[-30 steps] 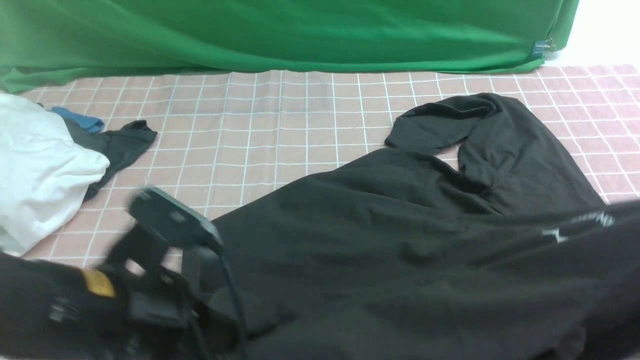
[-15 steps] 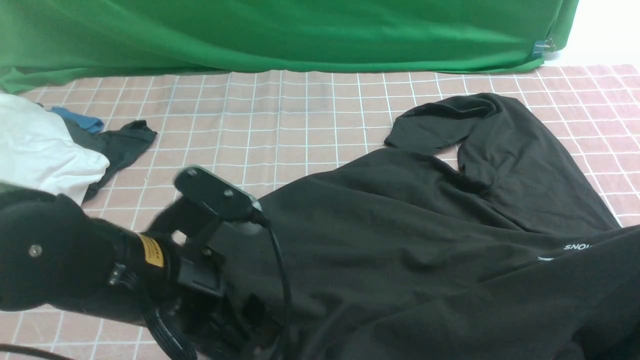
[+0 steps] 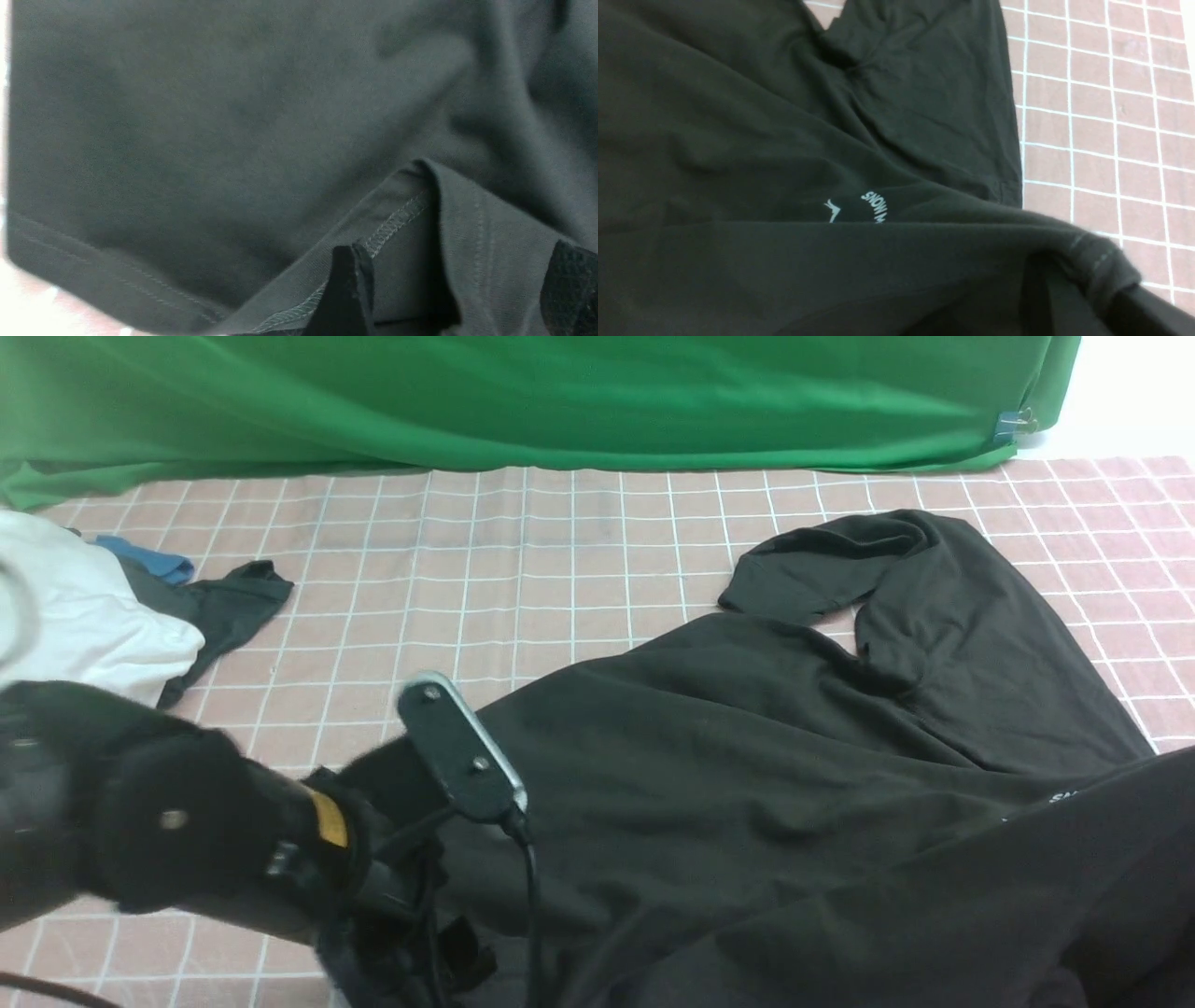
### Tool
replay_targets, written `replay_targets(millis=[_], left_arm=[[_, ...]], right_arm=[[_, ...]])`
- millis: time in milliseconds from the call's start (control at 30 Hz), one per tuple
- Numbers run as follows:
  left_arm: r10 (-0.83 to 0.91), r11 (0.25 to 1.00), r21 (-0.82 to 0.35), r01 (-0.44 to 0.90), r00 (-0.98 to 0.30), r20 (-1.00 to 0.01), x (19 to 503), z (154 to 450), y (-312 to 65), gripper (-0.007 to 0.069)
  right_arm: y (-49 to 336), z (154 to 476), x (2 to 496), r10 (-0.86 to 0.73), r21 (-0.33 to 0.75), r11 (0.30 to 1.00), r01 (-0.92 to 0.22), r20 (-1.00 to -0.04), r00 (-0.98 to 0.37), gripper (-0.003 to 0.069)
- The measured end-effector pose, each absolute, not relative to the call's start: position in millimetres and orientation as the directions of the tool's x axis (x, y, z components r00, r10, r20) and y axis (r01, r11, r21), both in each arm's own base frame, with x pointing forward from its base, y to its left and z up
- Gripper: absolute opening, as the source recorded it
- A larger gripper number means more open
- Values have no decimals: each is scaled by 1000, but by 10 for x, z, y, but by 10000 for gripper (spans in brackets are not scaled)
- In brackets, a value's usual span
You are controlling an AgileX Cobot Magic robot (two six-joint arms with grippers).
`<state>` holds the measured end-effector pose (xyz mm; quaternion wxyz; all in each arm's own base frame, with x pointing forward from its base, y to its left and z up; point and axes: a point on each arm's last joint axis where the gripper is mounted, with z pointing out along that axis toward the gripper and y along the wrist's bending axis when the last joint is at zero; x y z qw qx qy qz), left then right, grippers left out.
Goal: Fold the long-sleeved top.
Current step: Spread the long sleeves with your arms and place them on the tabletop
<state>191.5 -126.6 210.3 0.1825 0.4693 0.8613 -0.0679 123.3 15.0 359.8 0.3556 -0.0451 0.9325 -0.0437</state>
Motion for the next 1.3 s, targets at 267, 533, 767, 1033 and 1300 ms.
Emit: replay_targets(millis=[267, 533, 767, 1033, 1300], left_arm=[[830, 500, 24, 866, -471, -299, 1977, 1877, -1310, 422], [835, 485, 24, 874, -454, -312, 1884, 2023, -1267, 57], [812, 527, -14, 850, -508, -288, 1707, 2206, -1169, 29], [746, 657, -110, 746, -664, -45, 1511, 2198, -1025, 32], [716, 695, -127, 707, -697, 36, 1390, 2044, -948, 155]], right_arm=[[161, 3596, 1232, -132, -115, 991, -74, -657, -743, 55], [165, 3595, 1231, -131, -112, 991, -76, -656, -743, 55], [178, 3592, 1228, -124, -95, 992, -81, -654, -746, 55], [184, 3590, 1226, -121, -89, 993, -83, -653, -747, 55], [214, 3584, 1218, -142, -76, 990, -122, -647, -750, 55]])
